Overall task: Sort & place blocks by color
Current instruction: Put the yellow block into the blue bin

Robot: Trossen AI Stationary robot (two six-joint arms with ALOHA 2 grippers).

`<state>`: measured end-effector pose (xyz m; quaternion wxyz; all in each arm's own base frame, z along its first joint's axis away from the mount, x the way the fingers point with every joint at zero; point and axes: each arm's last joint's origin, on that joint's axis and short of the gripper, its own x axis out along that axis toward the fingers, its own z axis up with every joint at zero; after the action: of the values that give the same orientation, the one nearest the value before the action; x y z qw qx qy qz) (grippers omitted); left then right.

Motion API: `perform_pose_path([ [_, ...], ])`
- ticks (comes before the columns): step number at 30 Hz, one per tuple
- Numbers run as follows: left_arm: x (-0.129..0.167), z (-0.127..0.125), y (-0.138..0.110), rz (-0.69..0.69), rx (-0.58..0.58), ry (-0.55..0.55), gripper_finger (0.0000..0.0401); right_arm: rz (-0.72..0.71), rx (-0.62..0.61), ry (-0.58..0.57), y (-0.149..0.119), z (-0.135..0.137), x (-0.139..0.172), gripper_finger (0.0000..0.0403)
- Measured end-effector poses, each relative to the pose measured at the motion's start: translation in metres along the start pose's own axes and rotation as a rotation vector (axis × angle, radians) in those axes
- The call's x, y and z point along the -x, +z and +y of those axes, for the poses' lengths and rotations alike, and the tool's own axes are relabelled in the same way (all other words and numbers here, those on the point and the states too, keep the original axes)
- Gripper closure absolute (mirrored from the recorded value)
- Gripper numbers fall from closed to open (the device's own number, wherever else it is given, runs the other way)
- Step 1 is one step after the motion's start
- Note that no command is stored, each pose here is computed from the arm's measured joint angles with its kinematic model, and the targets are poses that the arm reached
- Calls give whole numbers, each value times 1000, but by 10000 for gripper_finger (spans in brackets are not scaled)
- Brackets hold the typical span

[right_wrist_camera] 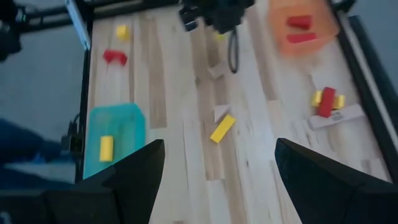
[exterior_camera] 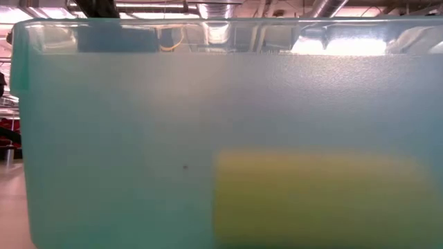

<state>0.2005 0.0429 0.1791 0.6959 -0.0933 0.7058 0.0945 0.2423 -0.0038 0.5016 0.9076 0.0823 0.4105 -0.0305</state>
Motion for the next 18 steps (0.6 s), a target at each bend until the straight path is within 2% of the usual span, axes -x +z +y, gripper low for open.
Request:
perform_pose_path([
  [2,18,-6,-3,-105,3,-75,398,-27,-31,-27,-4,3,9,77],
  [5,44,-19,-6,-329,-15,-269,401,-54,-69,-59,-8,8,17,77],
  [8,70,-36,-7,-544,-73,-464,399,-61,-106,-77,-9,16,16,77],
  [11,92,-56,-8,-724,-151,-589,399,-37,-110,-57,-11,26,10,77],
  [14,104,-79,-7,-824,-206,-695,399,27,-93,-51,-17,37,-4,77],
  [18,102,-114,-3,-846,-234,-764,399,133,-58,-102,-31,47,-30,77],
])
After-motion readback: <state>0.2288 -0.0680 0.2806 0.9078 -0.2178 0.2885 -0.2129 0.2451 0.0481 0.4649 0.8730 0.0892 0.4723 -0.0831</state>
